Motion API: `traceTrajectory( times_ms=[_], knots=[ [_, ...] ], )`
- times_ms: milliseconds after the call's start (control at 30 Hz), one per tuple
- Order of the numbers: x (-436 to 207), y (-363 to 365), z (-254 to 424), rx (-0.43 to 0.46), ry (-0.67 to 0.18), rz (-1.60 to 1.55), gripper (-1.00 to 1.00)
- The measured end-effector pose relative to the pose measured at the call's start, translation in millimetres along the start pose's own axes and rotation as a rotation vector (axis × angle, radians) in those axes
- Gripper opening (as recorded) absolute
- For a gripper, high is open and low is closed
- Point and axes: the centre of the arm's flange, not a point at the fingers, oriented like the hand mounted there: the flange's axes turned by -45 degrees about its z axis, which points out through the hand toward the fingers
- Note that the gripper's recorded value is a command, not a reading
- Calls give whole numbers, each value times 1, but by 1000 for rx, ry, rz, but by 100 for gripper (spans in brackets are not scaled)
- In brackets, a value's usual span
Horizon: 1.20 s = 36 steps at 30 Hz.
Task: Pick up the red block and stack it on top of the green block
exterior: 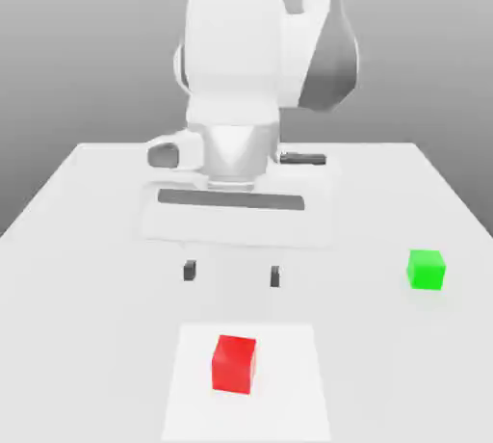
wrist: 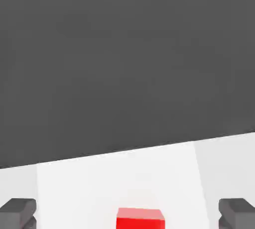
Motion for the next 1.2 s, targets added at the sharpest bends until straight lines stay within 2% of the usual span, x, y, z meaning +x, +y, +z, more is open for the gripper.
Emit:
traceTrajectory(
  times_ms=[100,267,300,533,733,933,1200],
  knots=[
    [-25,4,51,-8,-82,17,0],
    [-34,5,107,-10,-98,20,0],
    [-35,5,115,-10,-98,20,-100],
    [-35,5,116,-10,-98,20,-100],
    [-31,1,60,-9,-97,9,-100],
    [-79,-126,32,42,-97,-375,-100],
    [-184,-233,5,72,-95,-844,-100]
  ],
)
